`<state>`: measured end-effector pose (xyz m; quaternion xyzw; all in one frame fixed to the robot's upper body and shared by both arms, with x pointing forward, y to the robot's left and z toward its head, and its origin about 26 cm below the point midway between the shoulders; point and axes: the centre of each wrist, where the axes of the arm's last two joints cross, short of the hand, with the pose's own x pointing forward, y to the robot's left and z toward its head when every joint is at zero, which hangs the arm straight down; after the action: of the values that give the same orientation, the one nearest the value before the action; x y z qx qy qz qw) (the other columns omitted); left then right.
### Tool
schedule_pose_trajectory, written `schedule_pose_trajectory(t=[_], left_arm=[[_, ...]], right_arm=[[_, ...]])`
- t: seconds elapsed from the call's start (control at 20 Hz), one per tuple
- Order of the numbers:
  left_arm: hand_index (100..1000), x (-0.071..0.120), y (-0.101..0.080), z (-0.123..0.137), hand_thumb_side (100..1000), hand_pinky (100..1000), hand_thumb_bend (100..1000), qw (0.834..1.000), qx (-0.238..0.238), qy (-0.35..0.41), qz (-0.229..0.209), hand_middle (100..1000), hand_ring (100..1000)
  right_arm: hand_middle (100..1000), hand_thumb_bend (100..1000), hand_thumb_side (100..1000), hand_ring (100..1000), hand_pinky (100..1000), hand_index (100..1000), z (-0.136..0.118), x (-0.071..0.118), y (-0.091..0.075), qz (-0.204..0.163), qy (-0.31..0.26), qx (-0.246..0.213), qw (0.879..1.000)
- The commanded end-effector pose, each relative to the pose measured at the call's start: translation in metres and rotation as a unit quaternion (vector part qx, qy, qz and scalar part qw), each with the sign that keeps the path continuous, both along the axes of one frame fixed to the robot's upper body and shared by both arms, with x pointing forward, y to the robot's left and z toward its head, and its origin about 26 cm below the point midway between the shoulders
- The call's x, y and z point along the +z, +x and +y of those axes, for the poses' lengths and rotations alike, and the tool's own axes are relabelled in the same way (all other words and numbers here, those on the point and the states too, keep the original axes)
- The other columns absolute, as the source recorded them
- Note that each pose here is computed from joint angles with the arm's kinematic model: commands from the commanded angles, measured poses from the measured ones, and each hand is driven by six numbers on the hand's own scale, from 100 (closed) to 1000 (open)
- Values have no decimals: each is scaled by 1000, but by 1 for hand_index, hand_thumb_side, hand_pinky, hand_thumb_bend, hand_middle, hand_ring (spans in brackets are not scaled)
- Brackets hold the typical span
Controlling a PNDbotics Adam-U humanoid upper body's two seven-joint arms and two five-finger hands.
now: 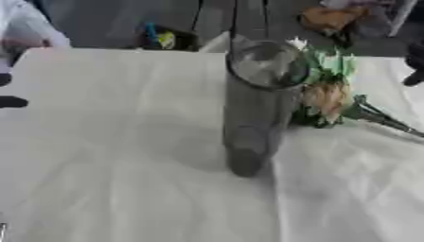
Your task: Arrange flowers into the vase.
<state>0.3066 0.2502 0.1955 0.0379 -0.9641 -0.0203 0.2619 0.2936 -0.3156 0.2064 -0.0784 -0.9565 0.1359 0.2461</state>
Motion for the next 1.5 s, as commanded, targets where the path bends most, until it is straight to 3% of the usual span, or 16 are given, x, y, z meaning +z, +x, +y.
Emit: schedule_pose_trajectory(t=[0.05,0.45,0.65,0.9,1.0,1.15,1.5], left_arm=[[927,6,-3,3,1000,570,100,1000,5,5,-11,761,722],[927,6,-3,2,1000,570,100,1000,5,5,-12,761,718],[927,6,-3,2,1000,570,100,1000,5,6,-12,760,719],[927,6,-3,4,1000,570,100,1000,8,8,-10,761,719],[927,6,-3,4,1000,570,100,1000,8,9,-10,761,720],[928,6,-3,5,1000,571,100,1000,10,10,-9,760,720],[929,5,-4,5,1000,570,100,1000,8,11,-6,760,721]], right_arm=[[506,100,1000,905,941,832,-2,11,-3,-13,-12,1,1000],[508,100,1000,907,936,833,-2,12,-3,-16,-13,2,1000],[525,102,1000,922,928,840,-9,19,-4,-30,-40,-11,999],[568,262,1000,939,898,843,-25,38,-8,-51,-109,-52,991],[577,299,1000,936,886,843,-32,48,-11,-53,-144,-73,985],[609,466,1000,929,855,844,-41,62,-15,-48,-204,-102,972],[638,586,1000,924,830,863,-59,89,-19,-18,-349,-158,924]])
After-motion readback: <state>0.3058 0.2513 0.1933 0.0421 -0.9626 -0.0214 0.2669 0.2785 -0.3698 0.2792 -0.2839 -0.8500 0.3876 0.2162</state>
